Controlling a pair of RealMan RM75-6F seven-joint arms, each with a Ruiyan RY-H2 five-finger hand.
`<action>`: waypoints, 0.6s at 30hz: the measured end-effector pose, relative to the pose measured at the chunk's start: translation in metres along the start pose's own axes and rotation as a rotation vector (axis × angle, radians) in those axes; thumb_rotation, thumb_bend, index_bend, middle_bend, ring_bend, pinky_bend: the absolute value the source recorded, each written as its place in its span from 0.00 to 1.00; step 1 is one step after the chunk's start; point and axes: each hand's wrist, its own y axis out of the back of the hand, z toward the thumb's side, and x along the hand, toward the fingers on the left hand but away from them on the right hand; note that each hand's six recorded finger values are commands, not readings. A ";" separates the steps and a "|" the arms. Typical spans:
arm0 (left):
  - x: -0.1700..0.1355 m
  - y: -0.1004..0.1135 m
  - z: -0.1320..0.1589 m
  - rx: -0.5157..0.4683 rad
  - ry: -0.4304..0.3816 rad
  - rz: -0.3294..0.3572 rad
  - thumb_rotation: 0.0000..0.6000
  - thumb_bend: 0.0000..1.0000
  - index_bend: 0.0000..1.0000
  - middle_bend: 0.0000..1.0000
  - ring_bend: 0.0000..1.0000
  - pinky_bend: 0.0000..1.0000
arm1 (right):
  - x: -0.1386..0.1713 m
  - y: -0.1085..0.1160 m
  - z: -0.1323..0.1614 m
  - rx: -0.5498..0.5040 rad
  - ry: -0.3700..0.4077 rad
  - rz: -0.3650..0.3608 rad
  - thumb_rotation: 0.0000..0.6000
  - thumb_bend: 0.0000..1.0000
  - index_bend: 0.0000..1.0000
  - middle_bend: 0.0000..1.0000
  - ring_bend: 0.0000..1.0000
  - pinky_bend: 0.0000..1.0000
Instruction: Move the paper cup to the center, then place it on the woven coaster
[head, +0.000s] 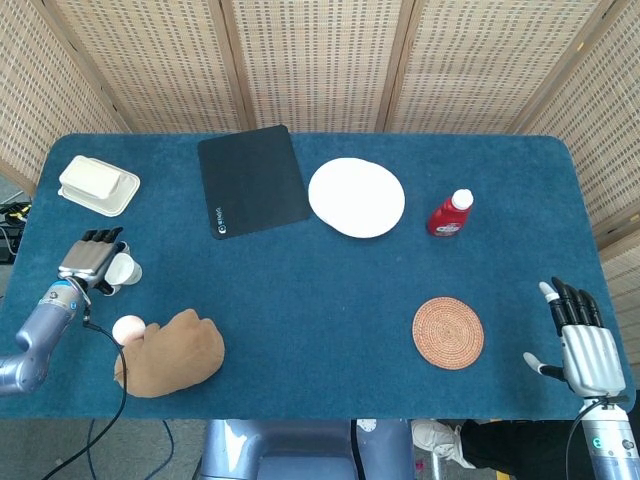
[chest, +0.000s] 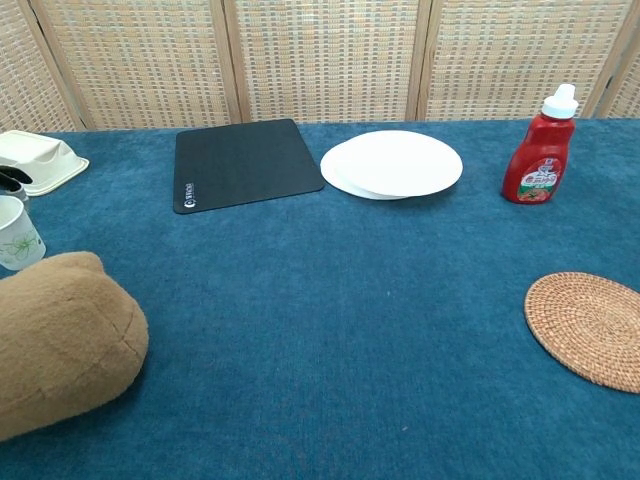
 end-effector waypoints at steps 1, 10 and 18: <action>0.000 0.000 0.000 0.001 0.000 0.001 1.00 0.30 0.31 0.00 0.00 0.00 | 0.000 0.000 0.000 -0.001 -0.001 0.000 1.00 0.02 0.00 0.00 0.00 0.00; -0.003 0.004 0.002 -0.013 -0.004 0.022 1.00 0.31 0.31 0.00 0.00 0.00 | 0.000 0.000 -0.001 -0.005 -0.002 -0.002 1.00 0.02 0.00 0.00 0.00 0.00; -0.011 0.030 0.012 -0.037 -0.038 0.075 1.00 0.31 0.31 0.00 0.00 0.00 | 0.000 0.000 0.002 -0.003 0.007 0.002 1.00 0.02 0.00 0.00 0.00 0.00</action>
